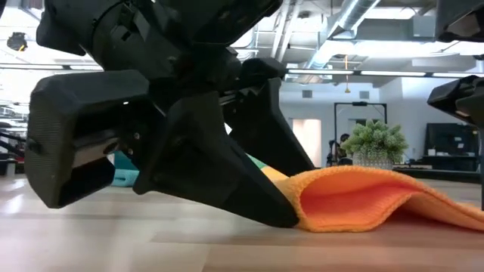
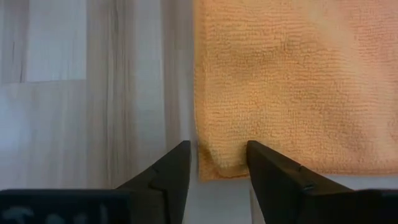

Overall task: Roll microfiber towels into tight, uniform cylinder then place into a basket
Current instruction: Roll the orange microfiber cloth

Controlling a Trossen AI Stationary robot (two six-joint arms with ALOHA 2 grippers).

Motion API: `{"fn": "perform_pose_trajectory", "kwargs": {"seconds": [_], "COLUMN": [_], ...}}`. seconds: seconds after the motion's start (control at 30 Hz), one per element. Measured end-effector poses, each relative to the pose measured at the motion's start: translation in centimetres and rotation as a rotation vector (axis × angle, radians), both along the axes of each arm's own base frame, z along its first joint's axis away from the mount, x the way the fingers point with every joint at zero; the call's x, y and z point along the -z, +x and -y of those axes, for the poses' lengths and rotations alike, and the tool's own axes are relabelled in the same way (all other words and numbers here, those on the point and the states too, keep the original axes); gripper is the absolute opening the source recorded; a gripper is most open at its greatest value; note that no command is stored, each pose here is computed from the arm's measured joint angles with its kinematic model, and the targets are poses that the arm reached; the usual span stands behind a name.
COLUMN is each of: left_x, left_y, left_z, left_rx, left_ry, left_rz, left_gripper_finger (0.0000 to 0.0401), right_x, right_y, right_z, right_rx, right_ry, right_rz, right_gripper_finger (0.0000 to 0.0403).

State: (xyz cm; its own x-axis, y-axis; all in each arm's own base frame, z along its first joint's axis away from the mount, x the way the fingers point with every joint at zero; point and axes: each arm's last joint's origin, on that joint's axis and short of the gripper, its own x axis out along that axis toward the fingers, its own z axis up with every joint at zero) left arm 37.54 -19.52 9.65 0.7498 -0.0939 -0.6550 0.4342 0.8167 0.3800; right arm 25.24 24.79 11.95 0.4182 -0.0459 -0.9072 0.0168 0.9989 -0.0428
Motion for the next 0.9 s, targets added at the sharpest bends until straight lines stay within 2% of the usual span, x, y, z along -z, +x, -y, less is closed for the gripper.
{"fn": "perform_pose_trajectory", "kwargs": {"seconds": [0.2,0.37,0.43,0.6,0.73,0.9], "left_x": [0.4,0.4,0.1,-1.0,-2.7,-3.9], "left_y": [0.0,-0.1,-0.2,-0.5,-1.0,-1.3], "left_z": [-0.1,0.2,0.2,0.2,0.2,0.1], "left_rx": [-0.019,-0.043,-0.051,-0.03,-0.037,-0.082], "left_ry": [-0.015,-0.052,-0.083,-0.151,-0.228,-0.279], "left_rz": [-0.009,-0.015,-0.02,-0.047,-0.081,-0.098], "left_gripper_finger": [0.0224,0.0173,0.0148,0.0087,0.0049,0.0012], "right_x": [0.1,0.2,0.2,0.2,0.0,-1.7], "right_y": [0.2,0.2,0.2,-0.1,-0.3,0.0], "right_z": [0.6,0.8,0.7,0.1,-0.5,-2.6], "right_rx": [0.068,0.075,0.071,0.067,0.072,0.037], "right_ry": [0.001,-0.01,-0.009,-0.031,-0.019,0.04], "right_rz": [-0.021,-0.022,-0.015,0.043,0.045,0.093], "right_gripper_finger": [0.0111,0.0032,0.0012,0.0022,0.0008,0.0013]}}
